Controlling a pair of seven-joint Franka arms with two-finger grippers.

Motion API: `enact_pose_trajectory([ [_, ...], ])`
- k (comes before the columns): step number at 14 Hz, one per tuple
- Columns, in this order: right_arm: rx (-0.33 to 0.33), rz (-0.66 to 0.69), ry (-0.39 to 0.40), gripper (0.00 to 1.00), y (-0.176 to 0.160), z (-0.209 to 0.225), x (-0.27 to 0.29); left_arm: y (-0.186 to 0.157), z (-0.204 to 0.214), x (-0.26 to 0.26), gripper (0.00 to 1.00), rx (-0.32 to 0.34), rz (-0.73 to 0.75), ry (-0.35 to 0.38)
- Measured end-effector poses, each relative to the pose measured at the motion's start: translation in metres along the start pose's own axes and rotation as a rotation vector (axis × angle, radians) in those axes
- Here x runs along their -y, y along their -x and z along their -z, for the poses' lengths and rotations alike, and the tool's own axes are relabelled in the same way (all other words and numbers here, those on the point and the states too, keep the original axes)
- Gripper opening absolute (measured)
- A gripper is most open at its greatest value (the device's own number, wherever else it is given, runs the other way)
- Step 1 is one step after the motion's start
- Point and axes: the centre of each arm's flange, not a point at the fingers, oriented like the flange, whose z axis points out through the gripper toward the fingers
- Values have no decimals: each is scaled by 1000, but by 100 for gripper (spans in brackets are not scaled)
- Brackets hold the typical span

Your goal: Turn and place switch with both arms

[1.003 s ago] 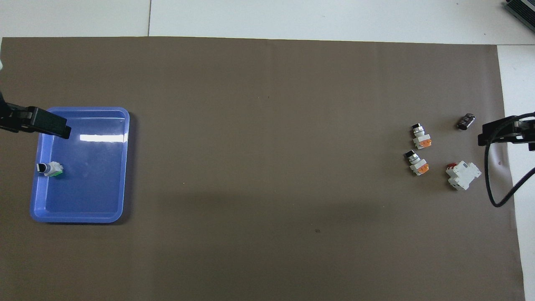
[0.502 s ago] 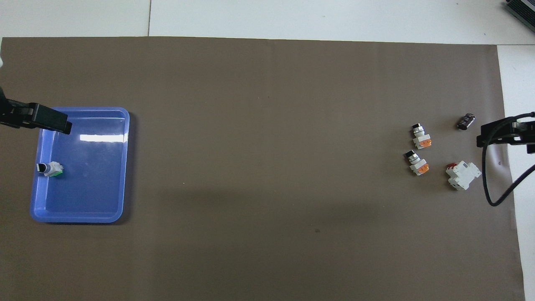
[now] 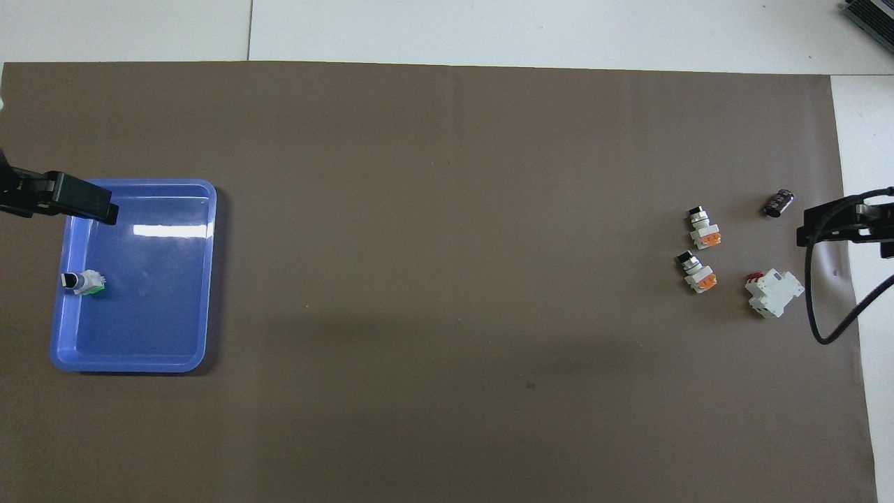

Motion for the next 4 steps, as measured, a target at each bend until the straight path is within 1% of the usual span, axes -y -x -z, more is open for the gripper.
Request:
enact_pose_trajectory([
  [4,-1,42,0,100,1,1,0,0,0,2,100,0,4,-9],
])
